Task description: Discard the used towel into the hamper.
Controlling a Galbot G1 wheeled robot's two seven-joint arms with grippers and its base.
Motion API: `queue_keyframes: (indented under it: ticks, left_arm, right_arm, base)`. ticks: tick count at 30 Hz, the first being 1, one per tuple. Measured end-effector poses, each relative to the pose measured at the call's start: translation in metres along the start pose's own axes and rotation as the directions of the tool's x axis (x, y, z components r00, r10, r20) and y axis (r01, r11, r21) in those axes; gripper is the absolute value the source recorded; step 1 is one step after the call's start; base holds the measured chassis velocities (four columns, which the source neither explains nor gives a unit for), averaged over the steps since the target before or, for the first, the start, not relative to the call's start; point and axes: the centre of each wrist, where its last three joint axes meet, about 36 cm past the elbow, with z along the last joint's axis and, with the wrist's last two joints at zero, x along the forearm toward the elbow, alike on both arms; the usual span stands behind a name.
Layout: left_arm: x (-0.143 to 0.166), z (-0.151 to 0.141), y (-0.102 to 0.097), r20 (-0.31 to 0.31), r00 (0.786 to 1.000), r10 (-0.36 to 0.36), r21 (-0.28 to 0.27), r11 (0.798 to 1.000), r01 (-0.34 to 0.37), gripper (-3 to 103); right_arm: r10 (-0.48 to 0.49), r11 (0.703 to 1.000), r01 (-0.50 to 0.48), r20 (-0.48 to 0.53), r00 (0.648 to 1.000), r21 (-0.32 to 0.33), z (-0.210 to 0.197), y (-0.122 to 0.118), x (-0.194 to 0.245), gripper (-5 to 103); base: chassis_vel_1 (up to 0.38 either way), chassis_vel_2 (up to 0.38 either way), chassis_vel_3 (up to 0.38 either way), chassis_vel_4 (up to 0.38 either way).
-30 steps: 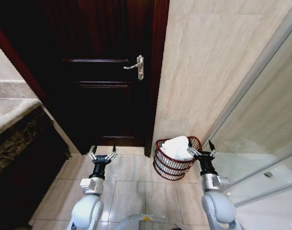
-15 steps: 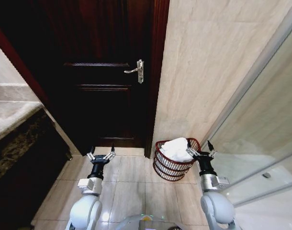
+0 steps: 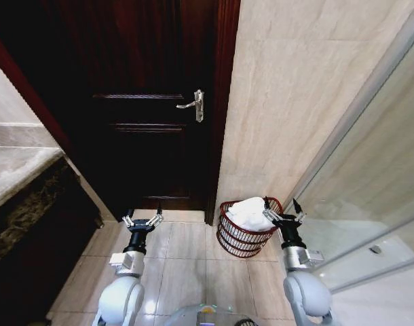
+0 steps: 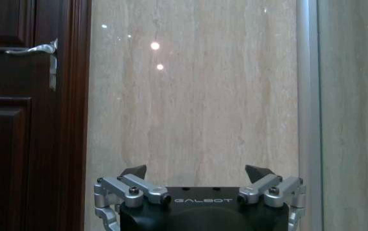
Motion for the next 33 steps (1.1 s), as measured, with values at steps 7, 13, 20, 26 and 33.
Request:
queue_keyframes:
  ticks: [7, 13, 20, 26, 33]
  left_arm:
    - [0.0006, 0.0010, -0.0005, -0.002, 1.000, -0.002, 0.003, 1.000, 0.002, 100]
    - [0.0004, 0.0018, -0.0012, -0.002, 1.000, -0.006, 0.006, 1.000, 0.006, 100]
    - [-0.0019, 0.0018, -0.0008, 0.002, 1.000, -0.004, 0.001, 1.000, 0.004, 100]
    - [-0.0021, 0.0027, -0.0012, -0.003, 1.000, -0.002, 0.005, 1.000, 0.002, 100]
    - [-0.0041, 0.0046, -0.0006, -0.003, 1.000, -0.006, 0.002, 1.000, 0.006, 100]
  right_arm:
    - [-0.005, 1.000, 0.005, -0.003, 1.000, -0.001, 0.0009, 0.0010, 0.0004, 100]
    - [-0.006, 1.000, 0.006, 0.003, 1.000, -0.001, 0.0001, 0.0009, -0.0013, 100]
    - [-0.007, 1.000, 0.007, 0.006, 1.000, -0.002, -0.0009, 0.0015, -0.0016, 100]
    - [-0.007, 1.000, 0.007, 0.005, 1.000, -0.001, -0.0007, 0.0020, -0.0010, 100]
    - [-0.011, 1.000, 0.011, 0.009, 1.000, 0.001, -0.0014, 0.0046, -0.0021, 100]
  base:
    - [0.000, 0.000, 0.000, 0.000]
    - [0.000, 0.000, 0.000, 0.000]
    - [0.000, 0.000, 0.000, 0.000]
    - [0.000, 0.000, 0.000, 0.000]
    - [0.000, 0.000, 0.000, 0.000]
